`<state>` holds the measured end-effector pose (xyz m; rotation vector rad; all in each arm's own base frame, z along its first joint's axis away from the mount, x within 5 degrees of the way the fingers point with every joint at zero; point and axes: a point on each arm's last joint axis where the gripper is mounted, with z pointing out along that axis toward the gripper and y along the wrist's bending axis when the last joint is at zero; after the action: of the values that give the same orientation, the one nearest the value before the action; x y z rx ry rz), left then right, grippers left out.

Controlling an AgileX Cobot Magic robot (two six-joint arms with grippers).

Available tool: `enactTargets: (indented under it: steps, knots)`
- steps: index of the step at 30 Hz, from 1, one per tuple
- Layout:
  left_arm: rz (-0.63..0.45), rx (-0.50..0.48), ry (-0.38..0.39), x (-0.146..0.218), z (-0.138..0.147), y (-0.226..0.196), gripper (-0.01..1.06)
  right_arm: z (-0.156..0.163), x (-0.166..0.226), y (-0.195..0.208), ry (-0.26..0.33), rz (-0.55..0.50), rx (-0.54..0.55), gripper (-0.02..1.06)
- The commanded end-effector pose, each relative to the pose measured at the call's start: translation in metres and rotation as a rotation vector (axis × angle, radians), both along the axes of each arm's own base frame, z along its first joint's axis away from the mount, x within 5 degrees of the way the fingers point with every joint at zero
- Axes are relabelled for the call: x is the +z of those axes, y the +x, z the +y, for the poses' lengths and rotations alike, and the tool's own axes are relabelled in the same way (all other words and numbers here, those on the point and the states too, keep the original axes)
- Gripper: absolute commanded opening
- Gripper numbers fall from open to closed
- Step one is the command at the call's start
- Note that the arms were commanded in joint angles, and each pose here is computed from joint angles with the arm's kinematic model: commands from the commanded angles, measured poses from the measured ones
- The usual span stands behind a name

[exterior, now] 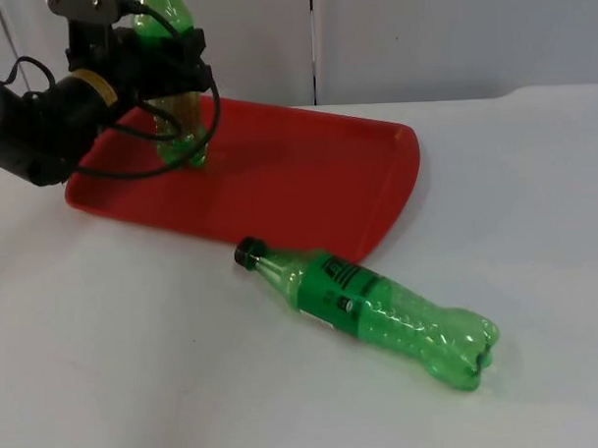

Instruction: Place the bottle upright on the tray.

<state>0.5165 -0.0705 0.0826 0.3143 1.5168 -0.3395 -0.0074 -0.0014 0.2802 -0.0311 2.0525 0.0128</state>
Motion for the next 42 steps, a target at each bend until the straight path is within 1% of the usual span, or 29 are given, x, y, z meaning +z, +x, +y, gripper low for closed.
enactTargets:
  steps: [1, 7, 8, 9, 10, 11, 12, 14, 15, 17, 18, 19, 20, 23, 35, 37, 38, 39, 40, 41, 42]
  knots:
    - [-0.033, -0.010, -0.011, 0.0044, -0.0030, 0.0003, 0.00, -0.0001, 0.0000, 0.0000, 0.001, -0.007, -0.006, 1.05]
    - [-0.027, -0.025, 0.005, 0.0025, -0.0042, -0.0003, 0.00, -0.0001, 0.0000, 0.0000, 0.001, -0.007, -0.006, 1.05]
    - [-0.027, -0.027, 0.007, 0.0025, -0.0044, -0.0003, 0.02, -0.0001, 0.0000, 0.0000, 0.001, -0.007, -0.006, 1.05]
    - [-0.028, -0.032, 0.012, 0.0024, -0.0049, -0.0006, 0.06, -0.0001, 0.0000, 0.0000, 0.001, -0.007, -0.006, 1.05]
    - [-0.028, -0.032, 0.012, 0.0024, -0.0049, -0.0006, 0.06, -0.0001, 0.0000, 0.0000, 0.001, -0.007, -0.006, 1.05]
    - [-0.028, -0.038, 0.016, 0.0022, -0.0054, -0.0008, 0.12, -0.0001, 0.0000, 0.0000, 0.001, -0.007, -0.006, 1.05]
    - [-0.028, -0.044, 0.022, 0.0020, -0.0059, -0.0010, 0.21, -0.0001, 0.0000, 0.0000, 0.001, -0.007, -0.006, 1.05]
    - [-0.030, -0.061, 0.037, 0.0015, -0.0073, -0.0017, 0.42, -0.0001, 0.0000, 0.0000, 0.001, -0.007, -0.006, 1.05]
    - [-0.030, -0.061, 0.037, 0.0015, -0.0073, -0.0017, 0.42, -0.0001, 0.0000, 0.0000, 0.001, -0.007, -0.006, 1.05]
    - [-0.030, -0.073, 0.046, 0.0011, -0.0082, -0.0022, 0.59, -0.0001, 0.0000, 0.0000, 0.001, -0.007, -0.006, 1.05]
    - [-0.029, -0.072, 0.045, 0.0011, -0.0073, -0.0021, 0.66, -0.0001, 0.0000, 0.0000, 0.001, -0.007, -0.006, 1.05]
    - [-0.026, -0.073, 0.039, 0.0011, -0.0073, -0.0021, 0.71, -0.0001, 0.0000, 0.0000, 0.001, -0.007, -0.006, 1.05]
    - [-0.023, -0.073, 0.033, 0.0011, -0.0073, -0.0021, 0.74, -0.0001, 0.0000, 0.0000, 0.001, -0.007, -0.006, 1.05]
    - [-0.022, -0.073, 0.030, 0.0011, -0.0073, -0.0021, 0.77, -0.0001, 0.0000, 0.0000, 0.001, -0.007, -0.006, 1.05]
    - [-0.020, -0.073, 0.031, 0.0005, -0.0073, -0.0025, 0.77, -0.0001, 0.0000, 0.0000, 0.001, -0.007, -0.006, 1.05]
    - [-0.029, -0.074, 0.051, 0.0004, -0.0074, -0.0026, 0.85, -0.0001, 0.0000, 0.0000, 0.001, -0.007, -0.006, 1.05]
    - [-0.032, -0.072, 0.056, 0.0005, -0.0072, -0.0025, 0.94, -0.0001, 0.0000, 0.0000, 0.001, -0.007, -0.006, 1.05]
    - [-0.032, -0.072, 0.056, 0.0005, -0.0072, -0.0025, 0.94, -0.0001, 0.0000, 0.0000, 0.001, -0.007, -0.006, 1.05]
    - [-0.032, -0.072, 0.056, 0.0005, -0.0072, -0.0025, 1.03, -0.0001, 0.0000, 0.0000, 0.001, -0.007, -0.006, 1.05]
    - [-0.030, -0.072, 0.057, 0.0000, -0.0072, -0.0028, 1.05, -0.0001, 0.0000, 0.0000, 0.001, -0.007, -0.006, 1.05]
    - [-0.024, -0.074, 0.060, -0.0014, -0.0072, -0.0045, 1.05, -0.0001, 0.0000, 0.0000, 0.001, -0.007, -0.006, 1.05]
